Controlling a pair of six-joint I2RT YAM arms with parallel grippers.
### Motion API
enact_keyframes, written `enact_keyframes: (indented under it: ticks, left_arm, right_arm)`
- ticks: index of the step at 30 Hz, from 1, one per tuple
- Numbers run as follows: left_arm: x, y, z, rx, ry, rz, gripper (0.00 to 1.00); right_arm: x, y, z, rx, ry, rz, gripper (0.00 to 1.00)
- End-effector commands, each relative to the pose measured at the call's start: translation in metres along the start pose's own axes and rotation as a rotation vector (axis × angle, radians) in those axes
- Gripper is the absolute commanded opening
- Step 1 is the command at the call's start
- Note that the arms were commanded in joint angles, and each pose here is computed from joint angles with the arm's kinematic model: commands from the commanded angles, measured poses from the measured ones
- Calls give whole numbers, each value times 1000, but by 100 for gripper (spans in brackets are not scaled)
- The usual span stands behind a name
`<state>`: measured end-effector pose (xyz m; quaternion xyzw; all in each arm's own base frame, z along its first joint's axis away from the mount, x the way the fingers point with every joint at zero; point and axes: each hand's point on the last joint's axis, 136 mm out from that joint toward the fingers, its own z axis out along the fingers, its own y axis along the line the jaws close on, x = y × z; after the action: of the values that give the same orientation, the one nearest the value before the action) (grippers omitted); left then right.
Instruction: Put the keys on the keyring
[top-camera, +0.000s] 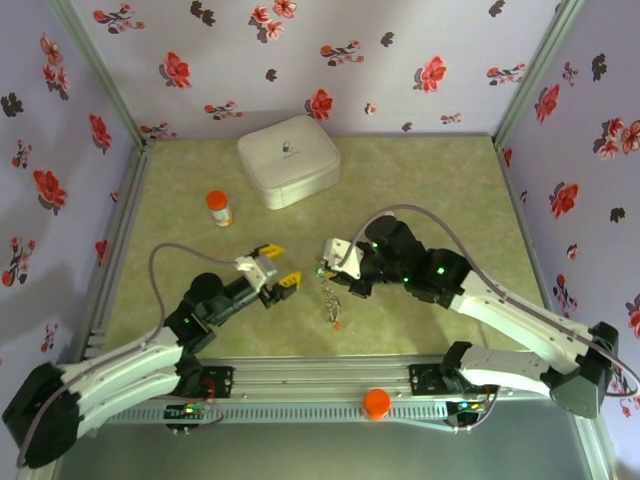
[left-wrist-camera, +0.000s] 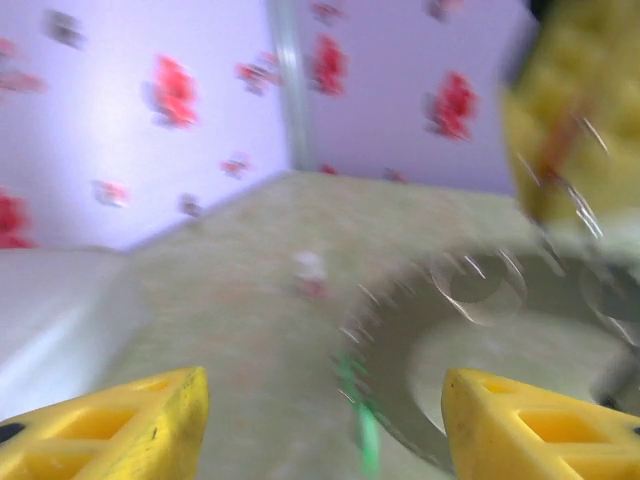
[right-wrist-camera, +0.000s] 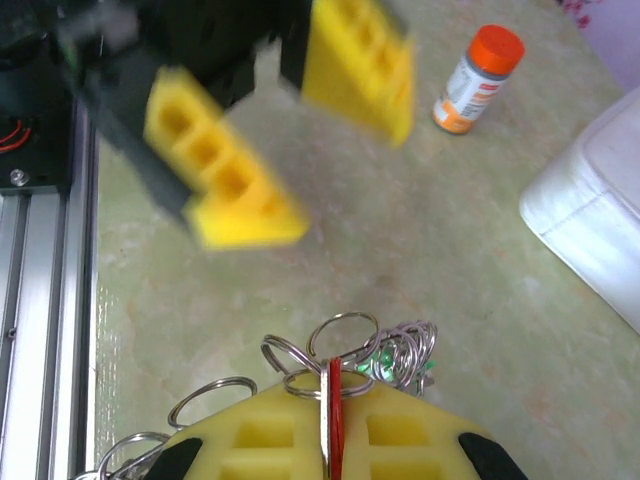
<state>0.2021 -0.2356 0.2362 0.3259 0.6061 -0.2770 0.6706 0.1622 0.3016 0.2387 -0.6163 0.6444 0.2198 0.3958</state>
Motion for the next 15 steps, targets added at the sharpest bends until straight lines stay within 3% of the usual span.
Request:
enact_keyframes:
  ticks: [1, 6, 9, 13, 15]
  left_arm:
    - [-37, 69, -32, -389, -84, -83, 66]
    - [-56, 107, -84, -637, -140, -134, 69]
    - [-52, 116, -96, -704, -127, -135, 69]
    - [-42, 118, -95, -726, -94, -168, 70]
    - [-37, 118, -94, -728, -71, -165, 70]
  right_arm:
    - [-53, -4, 10, -3, -147, -57, 0]
    - [-97, 4, 44, -101, -309, 15, 0]
    - [-97, -5, 70, -89, -335, 61, 0]
    - [-47, -24, 96, -40, -188, 149, 0]
    - [-4, -28, 104, -1, -44, 157, 0]
